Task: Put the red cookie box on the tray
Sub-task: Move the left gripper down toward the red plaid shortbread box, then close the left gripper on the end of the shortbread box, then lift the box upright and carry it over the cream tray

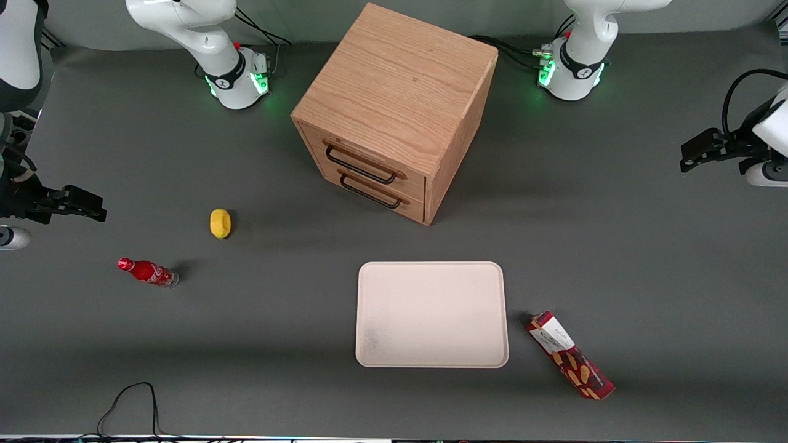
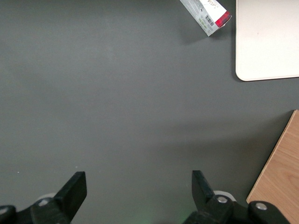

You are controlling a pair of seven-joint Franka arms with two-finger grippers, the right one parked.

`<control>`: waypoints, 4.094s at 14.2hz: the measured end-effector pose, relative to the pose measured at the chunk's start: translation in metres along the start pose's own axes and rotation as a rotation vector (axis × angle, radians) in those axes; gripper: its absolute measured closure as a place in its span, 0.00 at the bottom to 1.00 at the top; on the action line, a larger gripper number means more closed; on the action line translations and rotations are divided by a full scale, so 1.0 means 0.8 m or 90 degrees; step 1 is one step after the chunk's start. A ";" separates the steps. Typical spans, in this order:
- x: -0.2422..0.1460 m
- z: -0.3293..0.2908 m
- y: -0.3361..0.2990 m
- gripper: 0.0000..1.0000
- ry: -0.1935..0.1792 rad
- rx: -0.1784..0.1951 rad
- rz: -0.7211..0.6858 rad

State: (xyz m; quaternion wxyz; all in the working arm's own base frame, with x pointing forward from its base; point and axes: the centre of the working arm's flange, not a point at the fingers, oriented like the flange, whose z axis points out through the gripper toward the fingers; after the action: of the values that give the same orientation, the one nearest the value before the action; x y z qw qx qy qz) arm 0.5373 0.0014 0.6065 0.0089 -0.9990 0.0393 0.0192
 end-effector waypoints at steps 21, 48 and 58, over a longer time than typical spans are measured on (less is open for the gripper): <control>0.284 0.305 0.134 0.01 0.084 -0.084 -0.372; 0.277 0.246 0.159 0.98 0.125 -0.060 -0.196; 0.231 0.242 0.360 0.98 0.109 -0.018 0.012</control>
State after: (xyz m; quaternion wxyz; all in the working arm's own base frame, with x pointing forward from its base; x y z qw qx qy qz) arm 0.6917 -0.2961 0.4014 -0.0087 -0.9966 0.0487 -0.0657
